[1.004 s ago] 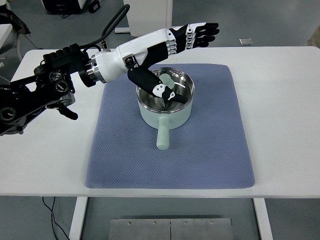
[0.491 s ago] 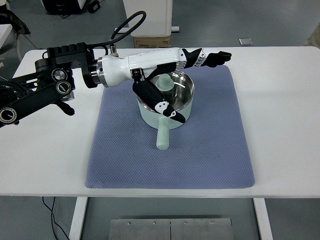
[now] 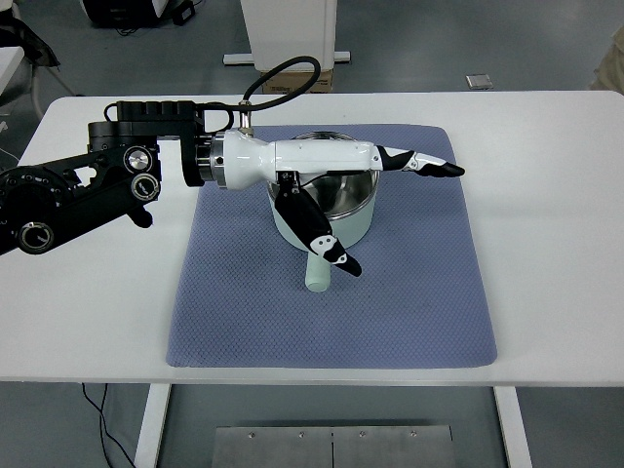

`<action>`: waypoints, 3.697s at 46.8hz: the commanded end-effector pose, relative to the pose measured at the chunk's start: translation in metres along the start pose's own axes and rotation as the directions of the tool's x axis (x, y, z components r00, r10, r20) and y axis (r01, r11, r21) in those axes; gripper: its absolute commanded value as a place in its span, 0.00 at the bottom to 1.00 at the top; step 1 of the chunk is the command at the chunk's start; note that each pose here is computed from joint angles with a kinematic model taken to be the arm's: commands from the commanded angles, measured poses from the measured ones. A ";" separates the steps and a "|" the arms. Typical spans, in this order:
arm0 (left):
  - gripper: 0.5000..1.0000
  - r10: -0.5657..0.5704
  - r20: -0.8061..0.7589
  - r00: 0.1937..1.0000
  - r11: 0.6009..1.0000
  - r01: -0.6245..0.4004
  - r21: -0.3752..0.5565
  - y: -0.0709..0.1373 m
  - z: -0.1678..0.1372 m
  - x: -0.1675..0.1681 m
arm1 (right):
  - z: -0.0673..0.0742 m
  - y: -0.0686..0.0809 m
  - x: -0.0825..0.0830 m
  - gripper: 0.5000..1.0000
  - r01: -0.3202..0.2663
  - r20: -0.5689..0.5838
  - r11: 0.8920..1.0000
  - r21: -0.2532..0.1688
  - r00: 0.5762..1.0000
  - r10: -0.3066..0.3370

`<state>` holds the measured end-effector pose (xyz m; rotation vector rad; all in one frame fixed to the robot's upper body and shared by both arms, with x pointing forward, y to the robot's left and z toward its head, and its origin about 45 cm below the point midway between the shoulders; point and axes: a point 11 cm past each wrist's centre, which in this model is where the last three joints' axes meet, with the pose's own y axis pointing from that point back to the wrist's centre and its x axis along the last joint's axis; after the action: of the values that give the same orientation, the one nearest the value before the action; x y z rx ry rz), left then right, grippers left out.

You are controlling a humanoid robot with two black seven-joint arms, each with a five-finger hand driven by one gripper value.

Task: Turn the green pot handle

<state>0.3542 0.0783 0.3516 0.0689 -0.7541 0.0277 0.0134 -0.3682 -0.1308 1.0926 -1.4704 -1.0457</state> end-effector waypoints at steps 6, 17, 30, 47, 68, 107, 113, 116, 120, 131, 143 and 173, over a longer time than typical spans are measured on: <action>1.00 -0.065 0.043 0.997 0.998 0.064 0.027 -0.006 -0.006 -0.013 | 0.000 0.000 0.000 1.00 0.000 0.000 1.000 0.000 1.000 0.000; 1.00 -0.141 0.126 0.982 0.988 0.132 0.078 -0.008 -0.011 -0.020 | 0.000 0.000 0.000 1.00 0.000 0.000 1.000 0.000 1.000 0.000; 1.00 -0.214 0.179 0.960 0.974 0.195 0.117 -0.011 -0.016 -0.030 | 0.000 0.000 0.000 1.00 0.000 0.000 1.000 0.000 1.000 0.000; 1.00 -0.307 0.249 0.919 0.946 0.265 0.188 -0.009 -0.026 -0.039 | 0.000 0.000 0.000 1.00 0.000 0.000 1.000 0.000 1.000 0.000; 1.00 -0.406 0.319 0.856 0.907 0.335 0.254 -0.010 -0.035 -0.051 | 0.000 0.000 0.000 1.00 0.000 0.000 1.000 0.000 1.000 0.000; 1.00 -0.536 0.367 0.761 0.836 0.418 0.355 -0.005 -0.054 -0.068 | 0.000 0.000 0.000 1.00 0.000 0.000 1.000 0.000 1.000 0.000; 1.00 -0.545 0.370 0.752 0.831 0.430 0.352 -0.008 -0.054 -0.071 | 0.000 0.000 0.000 1.00 0.000 0.000 1.000 0.000 1.000 0.000; 1.00 -0.555 0.370 0.745 0.826 0.440 0.352 -0.010 -0.054 -0.073 | 0.000 0.000 0.000 1.00 0.000 0.000 1.000 0.000 1.000 0.000; 1.00 -0.570 0.372 0.733 0.816 0.454 0.357 -0.011 -0.054 -0.077 | 0.000 0.000 0.000 1.00 0.000 0.000 1.000 0.000 1.000 0.000; 1.00 -0.613 0.392 0.686 0.787 0.482 0.385 -0.011 -0.059 -0.084 | 0.000 0.000 0.000 1.00 0.000 0.000 1.000 0.000 1.000 0.000; 1.00 -0.641 0.403 0.653 0.765 0.498 0.408 -0.010 -0.063 -0.088 | 0.000 0.000 0.000 1.00 0.000 0.000 1.000 0.000 1.000 0.000; 1.00 -0.647 0.423 0.634 0.759 0.488 0.430 -0.006 -0.060 -0.078 | 0.000 0.000 0.000 1.00 0.000 0.000 1.000 0.000 1.000 0.000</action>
<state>0.3380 0.0771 0.2530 0.6164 -1.2798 -0.5317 0.0135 -0.3681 -0.1308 1.0929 -1.4704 -1.0457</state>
